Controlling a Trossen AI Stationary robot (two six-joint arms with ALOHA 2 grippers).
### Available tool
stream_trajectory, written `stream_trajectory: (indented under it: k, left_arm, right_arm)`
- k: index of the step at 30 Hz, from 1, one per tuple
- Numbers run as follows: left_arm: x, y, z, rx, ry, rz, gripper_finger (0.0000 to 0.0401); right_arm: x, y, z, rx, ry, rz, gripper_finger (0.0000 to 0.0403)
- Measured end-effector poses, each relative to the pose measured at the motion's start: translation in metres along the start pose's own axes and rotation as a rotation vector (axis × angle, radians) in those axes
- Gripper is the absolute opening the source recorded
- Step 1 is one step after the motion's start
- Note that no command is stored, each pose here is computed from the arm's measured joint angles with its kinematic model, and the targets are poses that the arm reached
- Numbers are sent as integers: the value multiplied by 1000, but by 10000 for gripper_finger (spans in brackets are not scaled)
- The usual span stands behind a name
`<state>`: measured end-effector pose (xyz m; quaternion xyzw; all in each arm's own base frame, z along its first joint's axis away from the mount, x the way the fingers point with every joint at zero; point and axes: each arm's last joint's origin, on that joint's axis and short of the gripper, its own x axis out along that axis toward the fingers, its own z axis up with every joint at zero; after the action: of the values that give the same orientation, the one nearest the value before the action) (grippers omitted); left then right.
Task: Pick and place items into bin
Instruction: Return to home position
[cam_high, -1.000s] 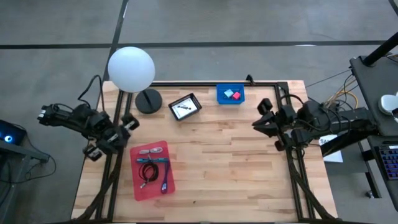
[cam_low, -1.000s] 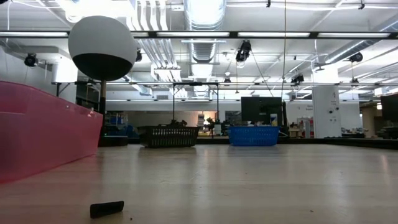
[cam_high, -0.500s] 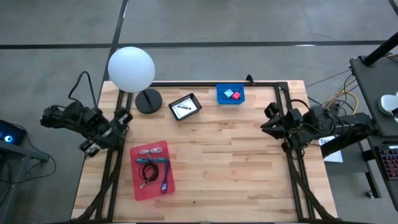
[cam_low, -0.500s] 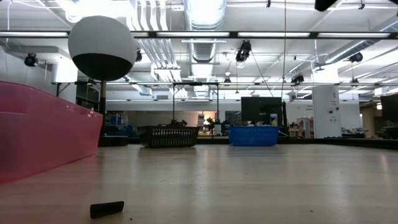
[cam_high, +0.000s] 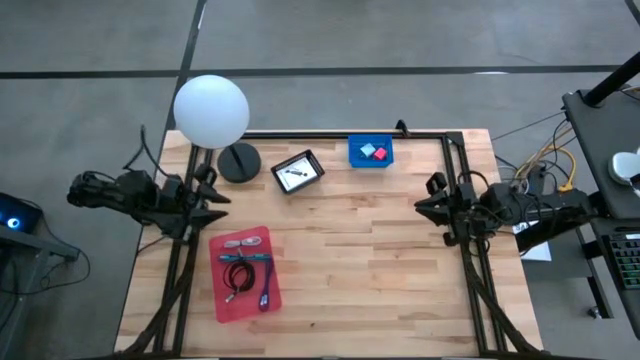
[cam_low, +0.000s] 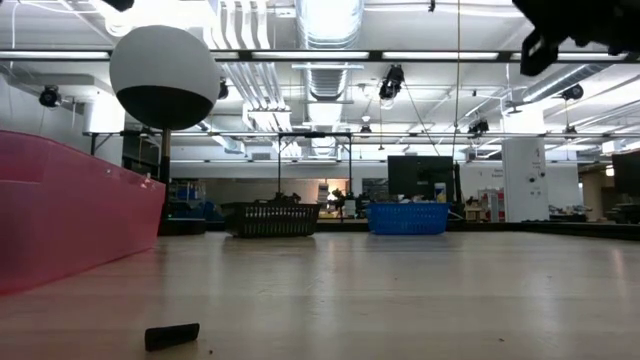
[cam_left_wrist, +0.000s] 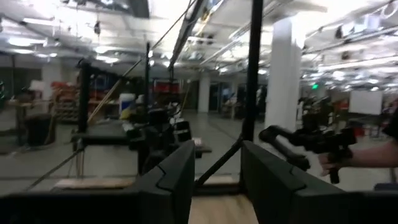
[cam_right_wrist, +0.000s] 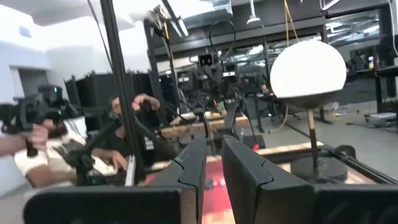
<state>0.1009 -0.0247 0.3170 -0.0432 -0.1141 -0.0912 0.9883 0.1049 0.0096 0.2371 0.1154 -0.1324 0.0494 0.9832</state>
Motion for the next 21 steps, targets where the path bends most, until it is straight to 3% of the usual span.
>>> stream_trajectory:
  k: [5, 9, 13, 21]
  left_arm:
    - [-1, 3, -18, 10, 52, 90, 100]
    - [-7, 5, -30, 36, 56, 119, 58]
    - [-18, 7, -39, 31, 30, 127, 8]
    - [-42, 13, -78, -1, -19, 213, 10]
  right_arm:
    - [-5, -7, -22, -41, 42, -61, 43]
    - [-8, -12, -35, -104, 61, -167, 43]
    - [-12, -16, -45, -128, 77, -202, 36]
    - [-15, -17, -47, -127, 70, -227, 10]
